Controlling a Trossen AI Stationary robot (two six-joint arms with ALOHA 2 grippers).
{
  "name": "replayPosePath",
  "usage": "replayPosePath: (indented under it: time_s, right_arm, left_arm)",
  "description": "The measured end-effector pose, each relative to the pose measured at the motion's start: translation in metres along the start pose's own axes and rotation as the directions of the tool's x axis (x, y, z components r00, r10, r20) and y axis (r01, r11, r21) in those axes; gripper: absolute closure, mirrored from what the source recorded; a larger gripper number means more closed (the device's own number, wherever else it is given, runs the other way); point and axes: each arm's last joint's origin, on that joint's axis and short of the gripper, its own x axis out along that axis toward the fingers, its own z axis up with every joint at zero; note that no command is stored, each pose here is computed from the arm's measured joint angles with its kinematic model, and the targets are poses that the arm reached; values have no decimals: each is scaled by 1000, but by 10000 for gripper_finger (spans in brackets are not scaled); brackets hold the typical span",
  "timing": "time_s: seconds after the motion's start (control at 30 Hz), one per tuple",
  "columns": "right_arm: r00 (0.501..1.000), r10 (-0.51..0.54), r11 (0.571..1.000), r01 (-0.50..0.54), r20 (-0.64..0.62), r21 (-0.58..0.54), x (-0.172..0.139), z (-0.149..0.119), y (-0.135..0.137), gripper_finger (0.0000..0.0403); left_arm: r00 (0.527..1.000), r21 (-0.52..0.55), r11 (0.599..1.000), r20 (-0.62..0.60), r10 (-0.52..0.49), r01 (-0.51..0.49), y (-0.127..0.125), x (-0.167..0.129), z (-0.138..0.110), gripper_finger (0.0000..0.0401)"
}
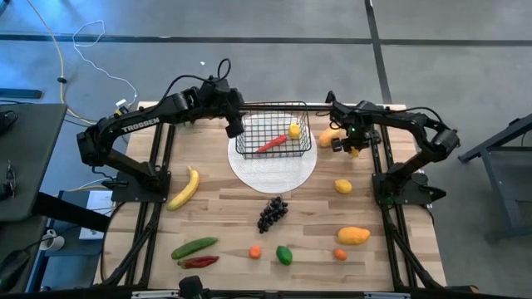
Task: Build produce basket
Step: Put the top yellow lemon into the black wire basket
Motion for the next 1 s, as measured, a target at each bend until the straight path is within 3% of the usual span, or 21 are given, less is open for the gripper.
replayPosePath:
  time_s: [0.2, 0.33, 0.57, 0.7, 0.8, 0.93, 1.0]
  right_arm:
    - [985, 107, 992, -114, 138, 50, -46, -10, -2, 284]
    - [933, 226, 970, -243, 278, 25, -85, -16, 0, 284]
    - [736, 436, 892, -428, 518, -144, -144, -19, 19, 286]
    - [579, 560, 816, -510, 592, -272, -161, -20, 37, 286]
    - [492, 624, 768, -530, 607, -360, -167, -22, 52, 286]
    - [444, 673, 733, -509, 592, -452, -166, -24, 73, 286]
    - [455, 681, 730, -482, 573, -485, -161, -24, 84, 286]
  left_arm:
    - [998, -41, 999, -61, -27, 24, -2, 0, -6, 229]
    - [994, -91, 994, -88, -65, 57, -4, -1, -9, 229]
    - [975, -194, 959, -43, -217, 205, -11, -1, -7, 229]
    - [970, -203, 953, -37, -239, 227, -17, -2, -6, 229]
    - [968, -210, 950, -38, -246, 233, -20, -3, -5, 229]
    - [965, -231, 943, -53, -258, 240, -23, -4, -6, 229]
    - [963, -243, 940, -59, -262, 240, -25, -4, -6, 229]
